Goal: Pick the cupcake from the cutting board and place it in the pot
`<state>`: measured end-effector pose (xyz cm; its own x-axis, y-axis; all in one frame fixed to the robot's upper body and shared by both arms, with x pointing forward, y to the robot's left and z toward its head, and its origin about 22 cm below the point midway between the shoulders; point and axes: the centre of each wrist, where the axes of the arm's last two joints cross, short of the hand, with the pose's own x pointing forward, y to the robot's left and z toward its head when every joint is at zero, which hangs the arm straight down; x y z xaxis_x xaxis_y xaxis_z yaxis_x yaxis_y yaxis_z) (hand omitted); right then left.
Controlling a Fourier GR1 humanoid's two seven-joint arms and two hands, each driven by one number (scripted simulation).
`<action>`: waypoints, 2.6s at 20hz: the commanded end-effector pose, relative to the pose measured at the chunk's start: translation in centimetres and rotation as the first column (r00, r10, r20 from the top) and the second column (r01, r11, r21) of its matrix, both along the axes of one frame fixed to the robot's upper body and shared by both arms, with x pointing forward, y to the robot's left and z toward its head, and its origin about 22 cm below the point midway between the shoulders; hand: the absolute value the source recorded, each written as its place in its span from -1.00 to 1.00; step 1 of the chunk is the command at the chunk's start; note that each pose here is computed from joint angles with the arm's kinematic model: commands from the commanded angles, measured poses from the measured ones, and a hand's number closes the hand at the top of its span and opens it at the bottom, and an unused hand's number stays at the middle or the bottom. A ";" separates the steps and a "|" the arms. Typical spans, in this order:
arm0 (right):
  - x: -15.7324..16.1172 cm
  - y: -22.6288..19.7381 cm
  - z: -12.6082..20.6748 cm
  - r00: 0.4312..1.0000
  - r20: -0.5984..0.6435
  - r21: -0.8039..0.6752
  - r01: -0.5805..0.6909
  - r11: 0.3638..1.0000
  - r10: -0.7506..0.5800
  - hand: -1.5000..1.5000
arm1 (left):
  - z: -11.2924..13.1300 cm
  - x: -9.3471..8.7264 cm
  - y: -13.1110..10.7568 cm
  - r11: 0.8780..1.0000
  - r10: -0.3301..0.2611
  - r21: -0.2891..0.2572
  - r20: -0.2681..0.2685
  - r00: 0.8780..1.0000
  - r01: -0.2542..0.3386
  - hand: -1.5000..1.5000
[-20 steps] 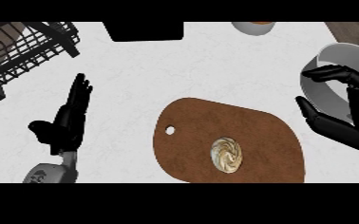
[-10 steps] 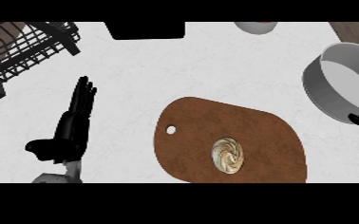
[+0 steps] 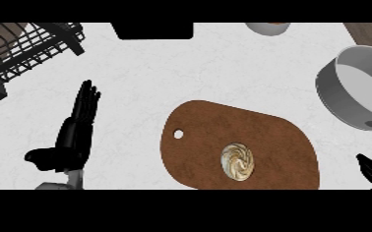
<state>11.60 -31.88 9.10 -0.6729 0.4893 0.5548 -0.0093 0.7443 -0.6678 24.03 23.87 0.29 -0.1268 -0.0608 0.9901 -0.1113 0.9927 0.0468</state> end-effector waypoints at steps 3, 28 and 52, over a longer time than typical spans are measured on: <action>-1.2 1.8 1.4 0.983 -0.147 -0.318 0.062 0.946 -0.114 -1.00 | 1.3 0.1 -1.8 1.000 -0.029 -0.009 0.000 1.000 0.029 0.00; 5.2 11.4 -3.7 0.919 -0.323 -0.471 0.052 0.881 -0.227 -1.00 | 1.5 0.2 0.6 1.000 -0.007 -0.001 0.016 1.000 0.007 0.00; 7.1 15.3 -5.6 0.969 -0.099 -0.441 0.160 0.883 -0.226 1.00 | -1.1 0.4 -0.6 1.000 -0.022 -0.011 -0.003 1.000 0.022 0.00</action>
<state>18.52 -17.56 2.51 -0.4545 0.8118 0.3665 -0.0450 0.3900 -0.9197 24.26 22.73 0.23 -0.1283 -0.0532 0.9903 -0.0930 0.9948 0.0414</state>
